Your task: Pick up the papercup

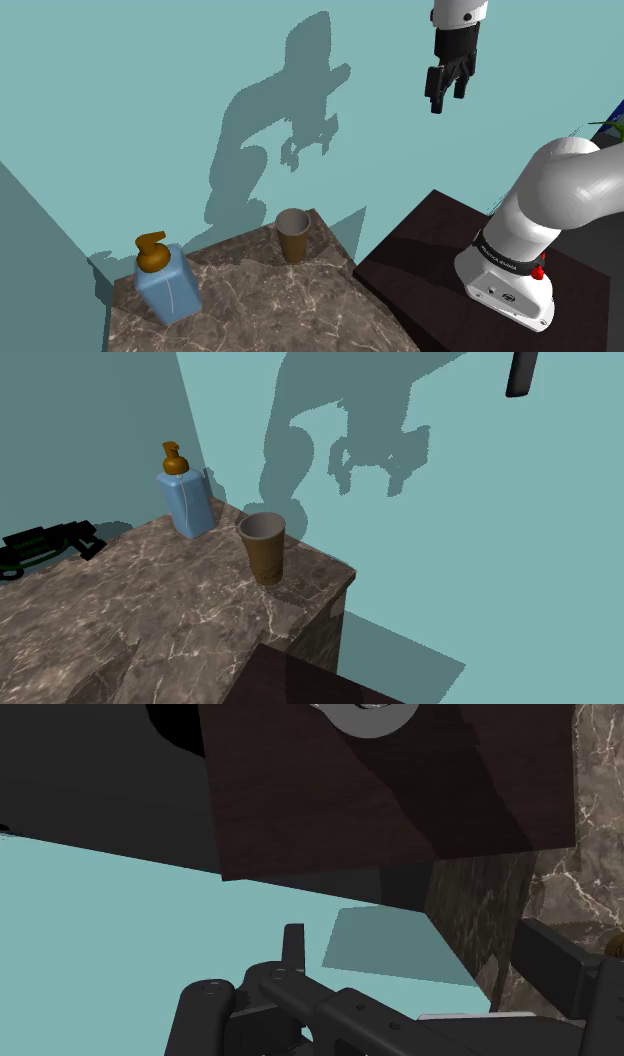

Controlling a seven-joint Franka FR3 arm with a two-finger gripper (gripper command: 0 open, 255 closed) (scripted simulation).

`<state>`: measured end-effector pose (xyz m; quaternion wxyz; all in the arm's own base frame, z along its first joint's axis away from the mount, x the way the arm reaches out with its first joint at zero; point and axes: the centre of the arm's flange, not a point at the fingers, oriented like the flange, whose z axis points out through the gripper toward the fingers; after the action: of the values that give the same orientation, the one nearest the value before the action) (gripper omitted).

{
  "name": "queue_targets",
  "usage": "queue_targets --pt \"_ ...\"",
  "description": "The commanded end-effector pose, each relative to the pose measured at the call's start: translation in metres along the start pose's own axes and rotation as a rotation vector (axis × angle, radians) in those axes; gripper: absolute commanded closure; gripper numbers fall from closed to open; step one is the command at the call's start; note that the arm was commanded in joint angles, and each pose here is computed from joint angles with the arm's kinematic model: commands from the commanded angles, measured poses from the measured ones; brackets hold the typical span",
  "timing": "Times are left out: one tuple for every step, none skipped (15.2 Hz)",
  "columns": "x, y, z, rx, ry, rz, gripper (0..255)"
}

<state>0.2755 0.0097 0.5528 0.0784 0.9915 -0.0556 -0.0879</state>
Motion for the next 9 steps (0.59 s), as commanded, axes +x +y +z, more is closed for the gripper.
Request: queue_targets --pt "0.000 0.000 0.000 0.000 0.000 0.000 0" --pt "0.004 -0.011 0.005 0.001 0.003 -0.001 0" --pt "0.008 -0.023 0.010 0.003 0.005 -0.002 0" --pt "0.012 -0.034 0.015 0.004 0.008 -0.003 0" --pt "0.015 -0.045 0.020 0.005 0.011 -0.003 0" --pt "0.019 -0.056 0.025 0.006 0.013 -0.004 0" --pt "0.023 -0.068 0.029 0.008 0.016 -0.005 0" --pt "0.027 -0.079 0.034 0.009 0.019 -0.006 0" --pt "0.031 -0.090 0.039 0.010 0.021 -0.007 0"
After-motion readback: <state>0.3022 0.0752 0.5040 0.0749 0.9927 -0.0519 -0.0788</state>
